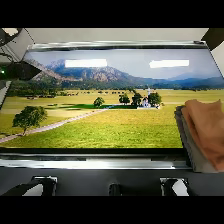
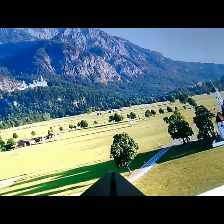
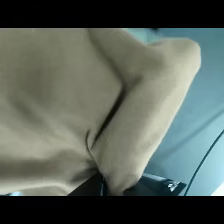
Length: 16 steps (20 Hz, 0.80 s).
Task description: Fold the shirts.
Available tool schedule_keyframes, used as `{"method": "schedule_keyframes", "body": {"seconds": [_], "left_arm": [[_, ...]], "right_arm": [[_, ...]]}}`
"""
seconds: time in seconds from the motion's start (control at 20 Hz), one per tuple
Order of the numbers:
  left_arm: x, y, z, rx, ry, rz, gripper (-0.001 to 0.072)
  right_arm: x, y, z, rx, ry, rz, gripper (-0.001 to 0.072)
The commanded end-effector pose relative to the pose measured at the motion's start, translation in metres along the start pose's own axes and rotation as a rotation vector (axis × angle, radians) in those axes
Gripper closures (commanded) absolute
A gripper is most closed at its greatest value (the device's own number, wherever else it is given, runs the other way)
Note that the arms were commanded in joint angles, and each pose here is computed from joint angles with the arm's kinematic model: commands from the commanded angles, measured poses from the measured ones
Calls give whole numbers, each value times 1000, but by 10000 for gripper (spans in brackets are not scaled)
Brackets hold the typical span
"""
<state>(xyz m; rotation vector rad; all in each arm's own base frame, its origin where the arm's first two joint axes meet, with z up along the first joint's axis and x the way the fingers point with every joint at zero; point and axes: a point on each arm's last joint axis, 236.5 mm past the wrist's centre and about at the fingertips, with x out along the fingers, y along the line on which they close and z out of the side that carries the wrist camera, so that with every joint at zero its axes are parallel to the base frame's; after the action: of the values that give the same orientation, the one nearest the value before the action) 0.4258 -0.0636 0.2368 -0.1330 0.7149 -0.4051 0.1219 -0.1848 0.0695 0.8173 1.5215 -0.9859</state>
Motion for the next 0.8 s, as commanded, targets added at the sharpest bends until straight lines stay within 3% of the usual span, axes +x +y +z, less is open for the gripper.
{"method": "schedule_keyframes", "body": {"seconds": [0.0, 0.15, 0.2, 0.25, 0.3, 0.45, 0.55, 0.65, 0.75], "left_arm": [[-1, -1, -1, 2, 6, -2, 682], [-1, -2, -6, 1, 26, -9, 682], [-1, -2, -6, 1, 26, -9, 681], [-1, -2, -6, 1, 26, -9, 682], [-1, -2, -6, 1, 25, -9, 681], [-9, -14, 9, -2, -22, -44, 682], [-27, -25, 43, 53, -126, -25, 684], [-45, -10, 82, 78, -251, 135, 684], [-46, 33, 86, 113, -232, 394, 684]], "right_arm": [[41, -10, -19, 4, 64, -64, 659], [44, -16, -13, 10, 39, -91, 649], [44, -18, -6, 11, 12, -100, 451], [44, -13, 3, 5, -26, -78, 126], [38, -10, 10, -50, -54, -63, 20], [-22, -2, 67, -170, -335, -20, 17], [-115, 28, 117, -186, -682, 121, 19], [-222, 94, 127, -263, -1006, 369, 21], [-286, 180, 84, -418, -1134, 641, 23]]}}
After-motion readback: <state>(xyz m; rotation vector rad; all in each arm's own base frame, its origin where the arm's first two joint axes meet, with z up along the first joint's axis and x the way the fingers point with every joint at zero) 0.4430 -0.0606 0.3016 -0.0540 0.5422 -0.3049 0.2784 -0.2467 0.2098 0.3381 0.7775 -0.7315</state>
